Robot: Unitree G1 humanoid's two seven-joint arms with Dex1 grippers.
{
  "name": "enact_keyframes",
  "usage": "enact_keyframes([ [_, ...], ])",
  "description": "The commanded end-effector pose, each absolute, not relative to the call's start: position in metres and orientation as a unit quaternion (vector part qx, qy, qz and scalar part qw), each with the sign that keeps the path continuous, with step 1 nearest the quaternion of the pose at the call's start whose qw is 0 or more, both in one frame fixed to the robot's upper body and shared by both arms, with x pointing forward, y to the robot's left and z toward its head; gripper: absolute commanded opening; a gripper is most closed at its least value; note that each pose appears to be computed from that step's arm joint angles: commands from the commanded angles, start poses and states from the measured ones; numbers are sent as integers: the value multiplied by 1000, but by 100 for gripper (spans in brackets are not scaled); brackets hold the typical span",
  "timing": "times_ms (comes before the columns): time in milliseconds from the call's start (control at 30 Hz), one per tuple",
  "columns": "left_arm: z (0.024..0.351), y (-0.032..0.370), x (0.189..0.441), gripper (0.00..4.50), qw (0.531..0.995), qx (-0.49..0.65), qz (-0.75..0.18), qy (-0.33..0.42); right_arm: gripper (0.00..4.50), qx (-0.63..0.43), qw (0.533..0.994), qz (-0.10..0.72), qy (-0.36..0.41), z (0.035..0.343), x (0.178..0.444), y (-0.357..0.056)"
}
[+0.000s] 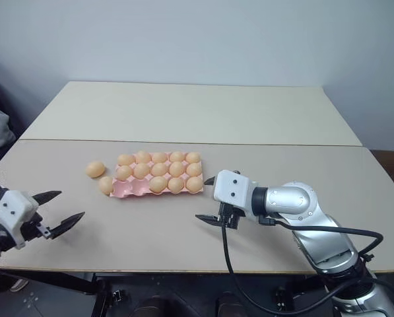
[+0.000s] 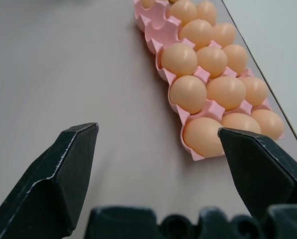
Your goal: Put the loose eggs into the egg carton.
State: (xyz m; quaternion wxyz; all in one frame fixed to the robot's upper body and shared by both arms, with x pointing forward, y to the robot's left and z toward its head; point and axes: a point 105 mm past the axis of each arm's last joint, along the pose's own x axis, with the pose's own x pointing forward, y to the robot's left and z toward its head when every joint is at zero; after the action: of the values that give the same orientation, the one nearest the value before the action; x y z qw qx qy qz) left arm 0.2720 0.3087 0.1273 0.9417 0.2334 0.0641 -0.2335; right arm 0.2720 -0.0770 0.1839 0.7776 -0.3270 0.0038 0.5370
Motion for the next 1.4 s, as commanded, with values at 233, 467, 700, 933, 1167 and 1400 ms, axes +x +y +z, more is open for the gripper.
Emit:
enact_keyframes([
  [233, 123, 298, 311, 450, 936, 231, -264, 27, 448, -341, 782, 521, -5, 189, 271, -79],
  [467, 119, 287, 332, 450, 929, 224, -293, 24, 448, -344, 784, 516, -4, 188, 271, -80],
  [700, 114, 277, 351, 450, 919, 243, -307, 35, 448, -345, 786, 512, 2, 186, 271, -83],
  [933, 113, 270, 361, 450, 915, 237, -324, 34, 448, -345, 790, 507, 5, 183, 270, -84],
  [1167, 109, 267, 357, 325, 906, 233, -351, 40, 450, -345, 795, 499, 9, 181, 271, -86],
  [1400, 107, 277, 352, 232, 905, 258, -333, 57, 450, -345, 796, 498, 9, 180, 271, -86],
])
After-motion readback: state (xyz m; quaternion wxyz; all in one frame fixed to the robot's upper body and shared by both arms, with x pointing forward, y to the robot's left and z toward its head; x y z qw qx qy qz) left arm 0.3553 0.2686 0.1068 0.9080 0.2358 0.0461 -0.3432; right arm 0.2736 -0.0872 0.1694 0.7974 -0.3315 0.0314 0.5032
